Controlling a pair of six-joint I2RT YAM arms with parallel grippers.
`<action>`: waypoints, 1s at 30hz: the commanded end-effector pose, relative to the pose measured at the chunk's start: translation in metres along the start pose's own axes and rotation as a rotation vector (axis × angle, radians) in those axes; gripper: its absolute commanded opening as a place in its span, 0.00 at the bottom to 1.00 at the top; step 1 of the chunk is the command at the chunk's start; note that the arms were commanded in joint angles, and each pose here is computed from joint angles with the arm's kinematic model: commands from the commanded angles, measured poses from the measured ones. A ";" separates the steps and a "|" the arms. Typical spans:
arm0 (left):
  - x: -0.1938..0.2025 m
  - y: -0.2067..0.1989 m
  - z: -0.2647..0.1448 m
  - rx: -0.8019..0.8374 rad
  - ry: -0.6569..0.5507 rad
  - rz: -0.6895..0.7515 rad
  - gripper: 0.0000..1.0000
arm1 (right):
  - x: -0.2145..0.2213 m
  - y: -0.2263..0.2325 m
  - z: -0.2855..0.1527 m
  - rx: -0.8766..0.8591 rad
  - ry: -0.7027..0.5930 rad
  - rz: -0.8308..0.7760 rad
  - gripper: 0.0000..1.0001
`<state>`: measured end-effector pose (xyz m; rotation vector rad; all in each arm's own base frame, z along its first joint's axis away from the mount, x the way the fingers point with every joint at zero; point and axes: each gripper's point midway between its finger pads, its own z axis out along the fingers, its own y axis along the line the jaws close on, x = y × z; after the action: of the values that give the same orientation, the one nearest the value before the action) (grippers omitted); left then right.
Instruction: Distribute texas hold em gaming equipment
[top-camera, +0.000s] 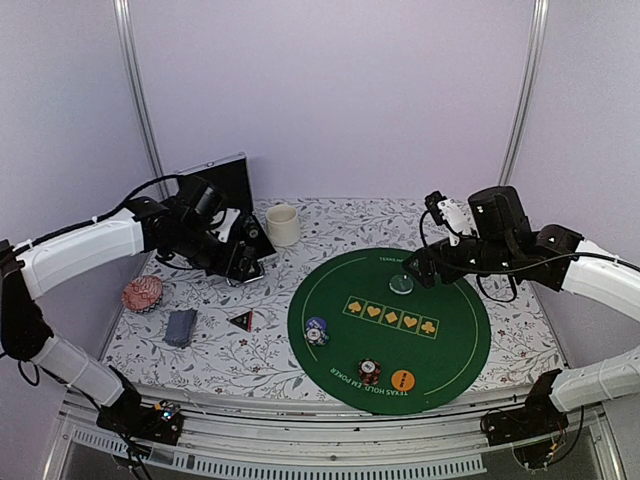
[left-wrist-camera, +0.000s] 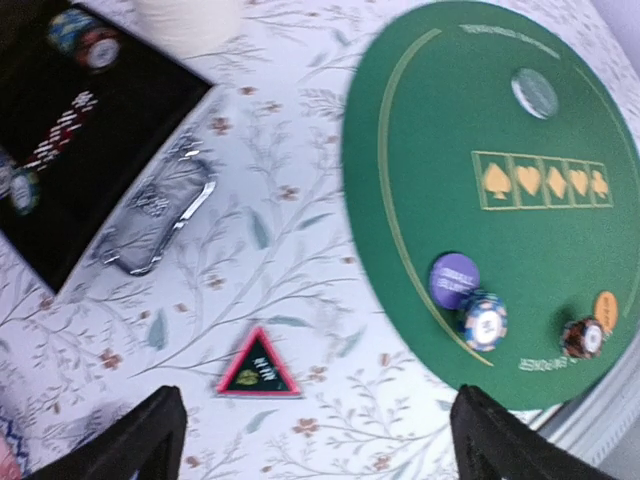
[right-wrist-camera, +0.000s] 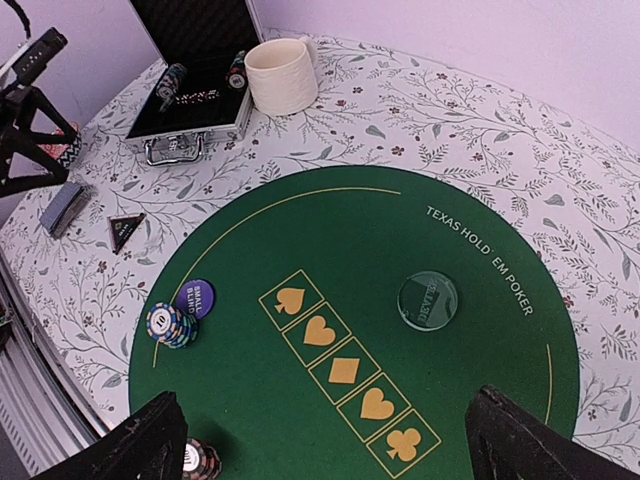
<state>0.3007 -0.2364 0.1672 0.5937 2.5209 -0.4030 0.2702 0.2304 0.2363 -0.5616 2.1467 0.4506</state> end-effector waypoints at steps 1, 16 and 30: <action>0.018 0.061 -0.017 -0.182 -0.024 -0.263 0.98 | -0.008 0.006 0.012 -0.024 0.015 -0.062 0.99; 0.125 0.164 -0.011 -0.503 0.161 -0.563 0.98 | 0.010 0.012 0.043 -0.089 0.078 -0.214 0.99; 0.163 0.164 0.023 -0.431 0.242 -0.585 0.98 | 0.018 0.015 0.050 -0.141 0.098 -0.244 0.99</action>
<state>0.2618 -0.0474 0.0439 -0.2913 2.8535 0.0800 0.2842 0.2606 0.1986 -0.9047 2.1241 0.4320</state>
